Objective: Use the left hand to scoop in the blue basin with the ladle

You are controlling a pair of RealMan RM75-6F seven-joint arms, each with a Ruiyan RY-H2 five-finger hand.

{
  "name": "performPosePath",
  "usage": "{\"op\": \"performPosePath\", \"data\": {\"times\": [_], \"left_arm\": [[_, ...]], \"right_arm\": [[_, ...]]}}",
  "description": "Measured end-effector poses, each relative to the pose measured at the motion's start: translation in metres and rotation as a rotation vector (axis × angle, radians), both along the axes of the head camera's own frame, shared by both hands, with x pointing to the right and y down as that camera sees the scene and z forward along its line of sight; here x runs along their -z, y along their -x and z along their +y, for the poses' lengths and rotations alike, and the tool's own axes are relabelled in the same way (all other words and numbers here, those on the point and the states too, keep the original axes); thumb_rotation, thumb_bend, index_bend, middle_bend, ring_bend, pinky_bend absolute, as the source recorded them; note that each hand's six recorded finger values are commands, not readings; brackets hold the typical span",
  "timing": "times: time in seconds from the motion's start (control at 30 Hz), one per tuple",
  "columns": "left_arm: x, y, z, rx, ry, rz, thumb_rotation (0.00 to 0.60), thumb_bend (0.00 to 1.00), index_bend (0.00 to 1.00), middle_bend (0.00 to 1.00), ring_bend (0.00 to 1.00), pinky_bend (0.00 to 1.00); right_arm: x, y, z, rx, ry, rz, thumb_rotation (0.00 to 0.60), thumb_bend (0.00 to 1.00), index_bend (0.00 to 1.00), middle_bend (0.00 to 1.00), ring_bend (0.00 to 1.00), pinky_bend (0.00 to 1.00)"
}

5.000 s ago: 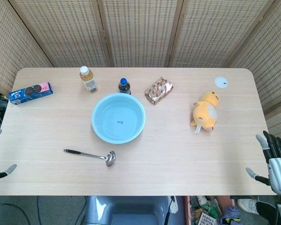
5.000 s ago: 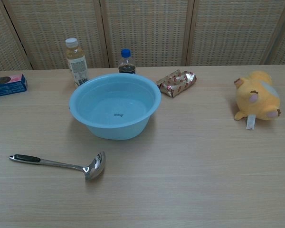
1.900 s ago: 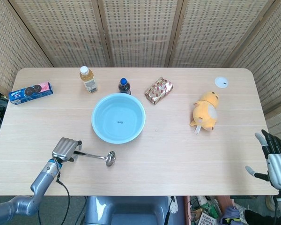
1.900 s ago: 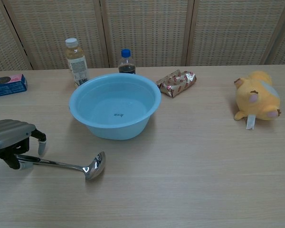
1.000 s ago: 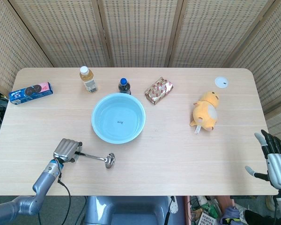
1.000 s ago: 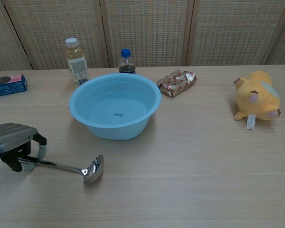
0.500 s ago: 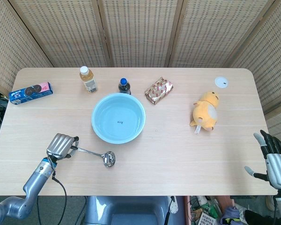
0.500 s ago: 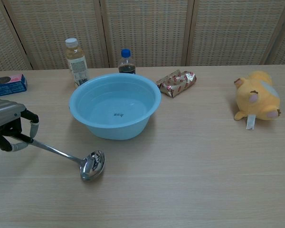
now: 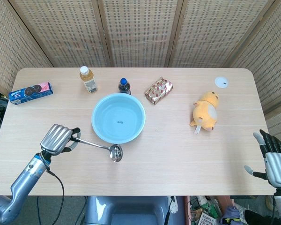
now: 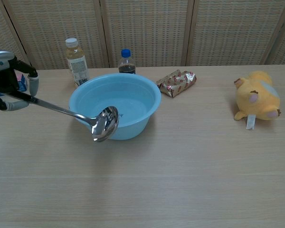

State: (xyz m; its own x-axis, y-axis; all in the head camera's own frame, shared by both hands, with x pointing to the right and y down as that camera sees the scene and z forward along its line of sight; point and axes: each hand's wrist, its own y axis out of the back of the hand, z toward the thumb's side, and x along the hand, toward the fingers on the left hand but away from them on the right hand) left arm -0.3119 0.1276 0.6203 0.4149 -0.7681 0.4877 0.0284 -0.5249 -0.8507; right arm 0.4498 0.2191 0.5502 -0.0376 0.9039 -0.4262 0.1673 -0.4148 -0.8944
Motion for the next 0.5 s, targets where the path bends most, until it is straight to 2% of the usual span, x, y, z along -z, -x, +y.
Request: {"op": "performPosePath", "data": {"times": [0.3, 0.5], "left_arm": [[0.008, -0.019, -0.056, 0.028, -0.020, -0.031, 0.600, 0.42, 0.77, 1.00, 0.97, 1.00], [-0.005, -0.033, -0.097, 0.038, 0.007, -0.108, 0.600, 0.45, 0.77, 1.00, 0.98, 1.00]], "right_arm": [[-0.005, -0.005, -0.004, -0.017, 0.010, 0.014, 0.600, 0.00, 0.00, 0.00, 0.00, 0.00], [-0.006, -0.012, -0.007, -0.042, 0.012, 0.029, 0.600, 0.00, 0.00, 0.00, 0.00, 0.00]]}}
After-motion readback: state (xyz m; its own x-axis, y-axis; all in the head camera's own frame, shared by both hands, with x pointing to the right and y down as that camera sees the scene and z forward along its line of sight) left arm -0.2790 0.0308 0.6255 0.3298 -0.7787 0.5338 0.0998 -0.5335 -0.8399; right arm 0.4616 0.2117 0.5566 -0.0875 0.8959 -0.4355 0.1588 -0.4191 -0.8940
